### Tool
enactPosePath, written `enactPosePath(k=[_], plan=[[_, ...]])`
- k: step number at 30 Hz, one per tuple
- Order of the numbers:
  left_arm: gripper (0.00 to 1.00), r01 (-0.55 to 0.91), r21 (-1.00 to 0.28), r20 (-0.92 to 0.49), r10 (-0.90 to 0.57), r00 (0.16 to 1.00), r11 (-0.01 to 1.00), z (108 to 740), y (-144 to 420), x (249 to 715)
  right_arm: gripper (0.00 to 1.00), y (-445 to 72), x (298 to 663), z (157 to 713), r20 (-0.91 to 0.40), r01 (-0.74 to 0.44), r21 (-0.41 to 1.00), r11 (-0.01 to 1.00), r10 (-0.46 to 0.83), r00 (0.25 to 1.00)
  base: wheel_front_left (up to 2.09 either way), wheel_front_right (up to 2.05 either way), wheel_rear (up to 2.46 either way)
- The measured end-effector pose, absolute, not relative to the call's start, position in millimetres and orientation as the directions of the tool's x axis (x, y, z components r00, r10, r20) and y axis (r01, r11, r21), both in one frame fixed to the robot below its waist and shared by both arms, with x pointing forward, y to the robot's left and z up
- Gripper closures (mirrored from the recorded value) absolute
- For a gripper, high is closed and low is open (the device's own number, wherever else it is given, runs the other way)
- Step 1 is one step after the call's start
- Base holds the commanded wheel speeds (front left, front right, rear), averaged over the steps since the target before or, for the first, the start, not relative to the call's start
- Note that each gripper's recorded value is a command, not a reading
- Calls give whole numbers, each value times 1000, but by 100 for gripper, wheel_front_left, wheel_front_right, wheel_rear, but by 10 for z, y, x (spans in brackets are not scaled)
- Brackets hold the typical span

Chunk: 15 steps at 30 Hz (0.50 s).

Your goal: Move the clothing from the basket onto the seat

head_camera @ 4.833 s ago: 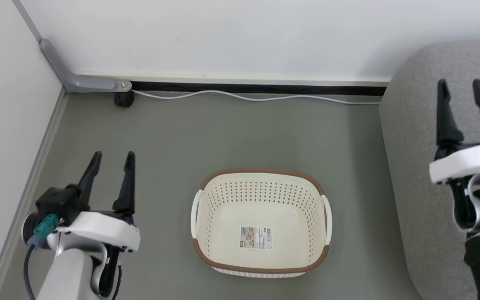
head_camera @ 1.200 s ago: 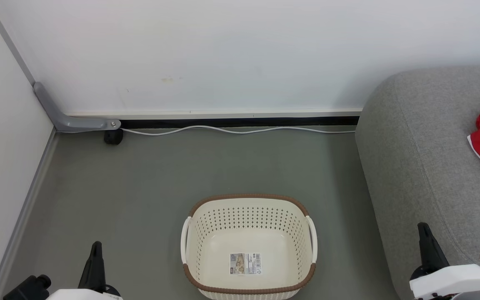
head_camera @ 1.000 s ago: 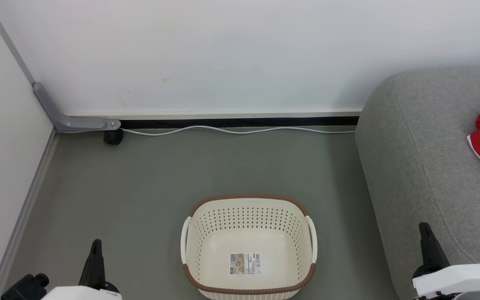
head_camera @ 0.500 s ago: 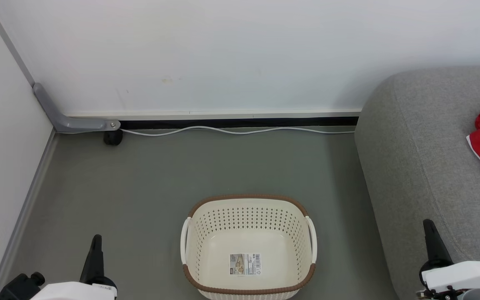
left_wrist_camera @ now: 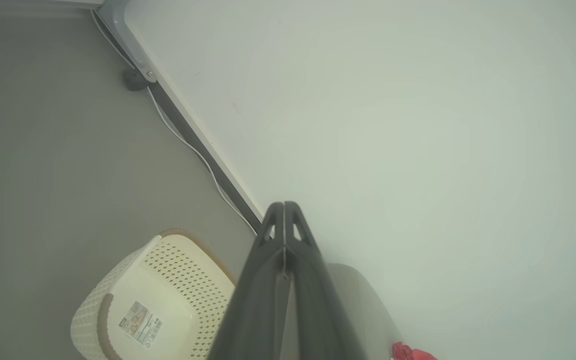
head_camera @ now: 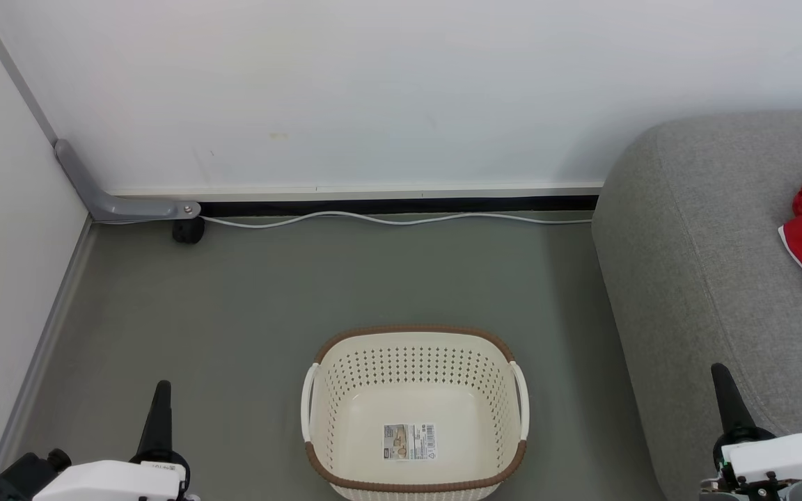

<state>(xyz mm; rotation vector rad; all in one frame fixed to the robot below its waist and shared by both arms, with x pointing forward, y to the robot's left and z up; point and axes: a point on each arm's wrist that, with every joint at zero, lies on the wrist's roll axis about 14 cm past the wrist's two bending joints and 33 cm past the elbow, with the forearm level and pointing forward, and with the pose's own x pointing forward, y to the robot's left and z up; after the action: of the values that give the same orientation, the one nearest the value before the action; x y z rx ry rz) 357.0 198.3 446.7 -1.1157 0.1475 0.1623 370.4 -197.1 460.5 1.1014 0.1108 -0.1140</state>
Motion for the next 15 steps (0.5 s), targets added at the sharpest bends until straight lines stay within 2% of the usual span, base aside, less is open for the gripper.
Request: enactPosePath(k=[15], plan=[[100,-169,-946,-168,27,985,277,4564,1943,3636,100,-1998,3710,4643,-138,142,946,292,-35,990,0,0,0]])
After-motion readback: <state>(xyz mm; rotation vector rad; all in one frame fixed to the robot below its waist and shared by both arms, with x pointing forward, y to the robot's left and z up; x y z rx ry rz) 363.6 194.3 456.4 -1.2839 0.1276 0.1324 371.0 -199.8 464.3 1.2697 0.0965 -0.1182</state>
